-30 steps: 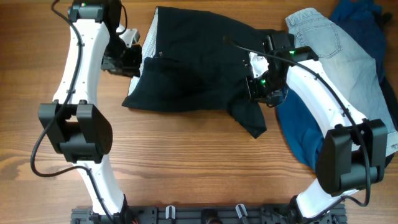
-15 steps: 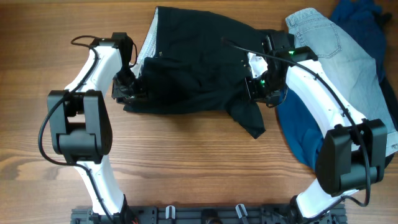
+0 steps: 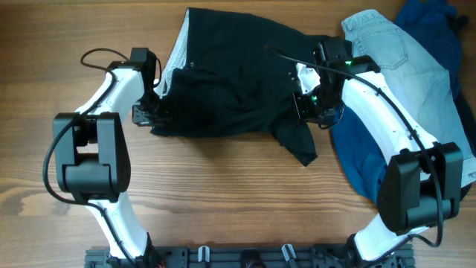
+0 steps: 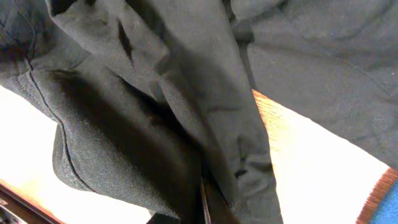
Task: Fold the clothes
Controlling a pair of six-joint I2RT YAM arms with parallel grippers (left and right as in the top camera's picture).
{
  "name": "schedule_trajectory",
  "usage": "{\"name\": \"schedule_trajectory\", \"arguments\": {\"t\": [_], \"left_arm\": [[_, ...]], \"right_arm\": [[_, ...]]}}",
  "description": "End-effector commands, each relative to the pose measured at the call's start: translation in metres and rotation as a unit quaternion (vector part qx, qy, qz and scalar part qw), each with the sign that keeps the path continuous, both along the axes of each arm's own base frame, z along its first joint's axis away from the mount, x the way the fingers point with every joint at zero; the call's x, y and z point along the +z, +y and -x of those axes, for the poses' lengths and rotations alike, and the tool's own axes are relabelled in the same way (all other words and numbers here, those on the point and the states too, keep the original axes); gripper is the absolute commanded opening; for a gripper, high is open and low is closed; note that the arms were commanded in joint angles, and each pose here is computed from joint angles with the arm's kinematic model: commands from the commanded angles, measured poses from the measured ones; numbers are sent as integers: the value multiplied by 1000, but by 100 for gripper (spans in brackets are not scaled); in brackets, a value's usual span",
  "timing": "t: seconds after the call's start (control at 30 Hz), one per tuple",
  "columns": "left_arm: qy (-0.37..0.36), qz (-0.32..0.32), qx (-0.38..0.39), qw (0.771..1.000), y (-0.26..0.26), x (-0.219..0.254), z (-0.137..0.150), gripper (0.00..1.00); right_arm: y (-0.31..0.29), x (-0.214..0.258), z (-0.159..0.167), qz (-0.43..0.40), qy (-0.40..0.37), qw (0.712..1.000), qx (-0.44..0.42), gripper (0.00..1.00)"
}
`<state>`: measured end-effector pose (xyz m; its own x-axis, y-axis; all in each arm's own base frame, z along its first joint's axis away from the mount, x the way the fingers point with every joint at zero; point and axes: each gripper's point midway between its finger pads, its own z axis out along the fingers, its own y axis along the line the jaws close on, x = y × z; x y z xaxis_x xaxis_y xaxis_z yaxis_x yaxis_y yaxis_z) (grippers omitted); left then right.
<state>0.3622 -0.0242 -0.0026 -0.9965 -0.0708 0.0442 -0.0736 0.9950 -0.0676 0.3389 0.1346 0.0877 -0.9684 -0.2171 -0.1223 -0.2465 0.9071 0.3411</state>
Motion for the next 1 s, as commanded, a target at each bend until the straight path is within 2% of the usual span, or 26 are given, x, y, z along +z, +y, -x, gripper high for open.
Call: {"name": "schedule_trajectory", "arguments": {"t": [0.0, 0.07, 0.1, 0.13, 0.2, 0.23, 0.27, 0.33, 0.43, 0.47, 0.6, 0.73, 0.9, 0.93, 0.97], "left_arm": [[23, 13, -3, 1000, -9, -20, 12, 4], [17, 7, 64, 998, -3, -8, 9, 4], [17, 4, 125, 992, 2, 3, 10, 4], [11, 5, 179, 984, 7, 16, 11, 29], [-4, 22, 215, 976, 6, 37, 10, 67], [-7, 29, 221, 975, 4, 46, 12, 78], [-4, 30, 232, 972, 3, 53, 17, 80], [14, 26, 264, 964, 3, 59, 27, 80], [24, 24, 303, 952, -2, 47, 33, 62], [26, 23, 312, 950, -6, 39, 36, 61], [25, 11, 315, 949, -5, 19, 46, 63], [-8, -31, 358, 933, 13, 7, 41, 68], [-75, -13, 374, 924, 15, 2, 11, 71], [-82, -10, 375, 924, 15, 2, 7, 70], [-91, -6, 375, 923, 15, 3, 2, 64]], "right_arm": [[3, 13, -3, -11, -18, 1000, 9, 7], [3, 13, -2, -11, -16, 1000, 9, 7], [3, 13, -2, -11, -16, 1000, 9, 7], [3, 13, -3, -11, -18, 1000, 9, 8], [3, 13, -4, -11, -20, 1000, 10, 9], [3, 13, -4, -12, -21, 1000, 10, 10], [3, 13, -4, -12, -21, 1000, 10, 10], [3, 13, -4, -11, -21, 1000, 10, 11], [4, 13, -6, -12, -24, 1000, 11, 11], [4, 13, -6, -12, -25, 1000, 11, 11], [4, 13, -7, -12, -26, 1000, 11, 11], [4, 13, -7, -12, -26, 1000, 11, 11], [4, 13, -7, -13, -26, 1000, 10, 12], [4, 13, -7, -13, -26, 1000, 9, 12], [4, 13, -7, -13, -25, 1000, 9, 12]]}}
